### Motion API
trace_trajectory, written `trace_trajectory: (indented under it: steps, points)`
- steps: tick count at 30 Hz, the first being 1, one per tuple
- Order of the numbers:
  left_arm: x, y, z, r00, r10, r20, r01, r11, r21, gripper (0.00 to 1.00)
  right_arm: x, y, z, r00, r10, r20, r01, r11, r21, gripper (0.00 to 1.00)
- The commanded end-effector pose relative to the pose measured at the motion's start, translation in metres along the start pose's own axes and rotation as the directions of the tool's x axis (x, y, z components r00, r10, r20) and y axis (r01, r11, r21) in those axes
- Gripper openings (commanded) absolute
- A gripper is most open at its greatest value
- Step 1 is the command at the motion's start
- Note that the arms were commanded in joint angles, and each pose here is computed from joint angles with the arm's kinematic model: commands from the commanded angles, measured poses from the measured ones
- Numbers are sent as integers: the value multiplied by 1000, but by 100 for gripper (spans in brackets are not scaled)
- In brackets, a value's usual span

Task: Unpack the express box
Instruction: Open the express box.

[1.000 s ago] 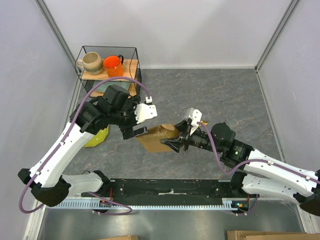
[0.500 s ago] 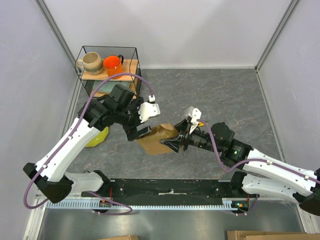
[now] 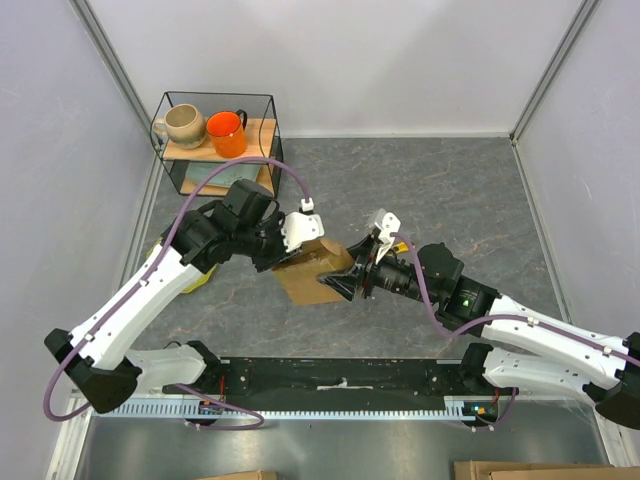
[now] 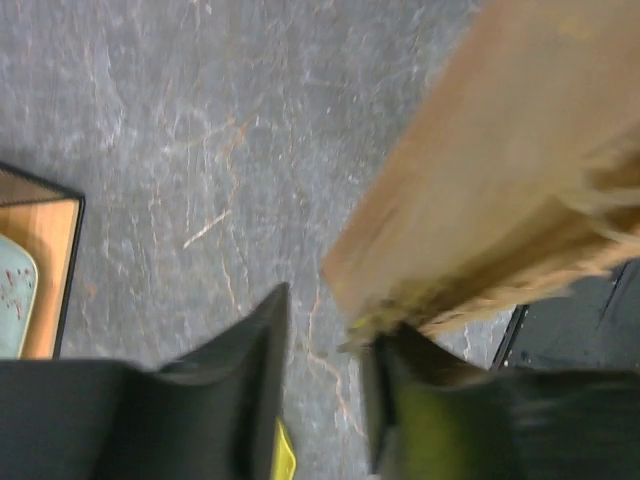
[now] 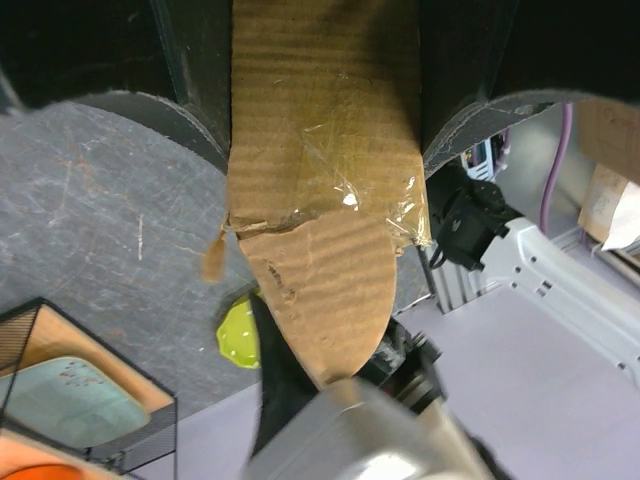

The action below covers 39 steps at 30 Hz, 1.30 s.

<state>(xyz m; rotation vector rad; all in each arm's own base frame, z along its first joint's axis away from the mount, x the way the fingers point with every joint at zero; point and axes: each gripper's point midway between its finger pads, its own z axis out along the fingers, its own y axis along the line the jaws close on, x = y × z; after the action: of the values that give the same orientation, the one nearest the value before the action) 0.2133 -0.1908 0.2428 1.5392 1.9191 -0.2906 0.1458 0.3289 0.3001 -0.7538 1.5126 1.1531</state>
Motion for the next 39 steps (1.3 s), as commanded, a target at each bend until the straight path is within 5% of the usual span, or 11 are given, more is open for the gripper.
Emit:
trace_trajectory:
  steps: [1, 3, 6, 8, 14, 21, 23, 26, 39]
  points:
    - [4, 45, -8, 997, 73, -26, -77, 972, -223, 27, -74, 55, -24, 974, 6, 227, 42, 977, -208, 0]
    - [5, 49, -12, 996, 78, -36, -85, 966, -245, 27, -74, 53, -25, 974, 0, 228, 46, 980, -194, 0]
    - [9, 46, -13, 994, 92, -52, -102, 967, -233, 46, -73, 51, -28, 974, -12, 226, 55, 982, -182, 0]
    - [21, 45, -11, 991, 88, -100, -109, 968, -228, 49, -74, 52, -30, 975, -18, 224, 60, 982, -182, 0]
    - [37, 35, 2, 984, 92, -156, -117, 980, -158, 32, -74, 54, -32, 976, -25, 217, 67, 979, -191, 0]
    - [31, 34, 10, 984, 98, -145, -116, 986, -123, 29, -77, 61, -32, 975, -16, 222, 67, 972, -223, 0]
    - [26, 33, 9, 985, 110, -132, -125, 986, -107, 17, -75, 62, -32, 977, -16, 214, 68, 970, -235, 0]
    - [21, 28, 4, 983, 143, -113, -152, 985, -77, 12, -72, 66, -32, 980, -20, 200, 73, 963, -259, 0]
    - [5, 18, -39, 989, 144, -37, -140, 985, 101, 6, -21, 75, -27, 993, -121, 11, 116, 921, -372, 0]
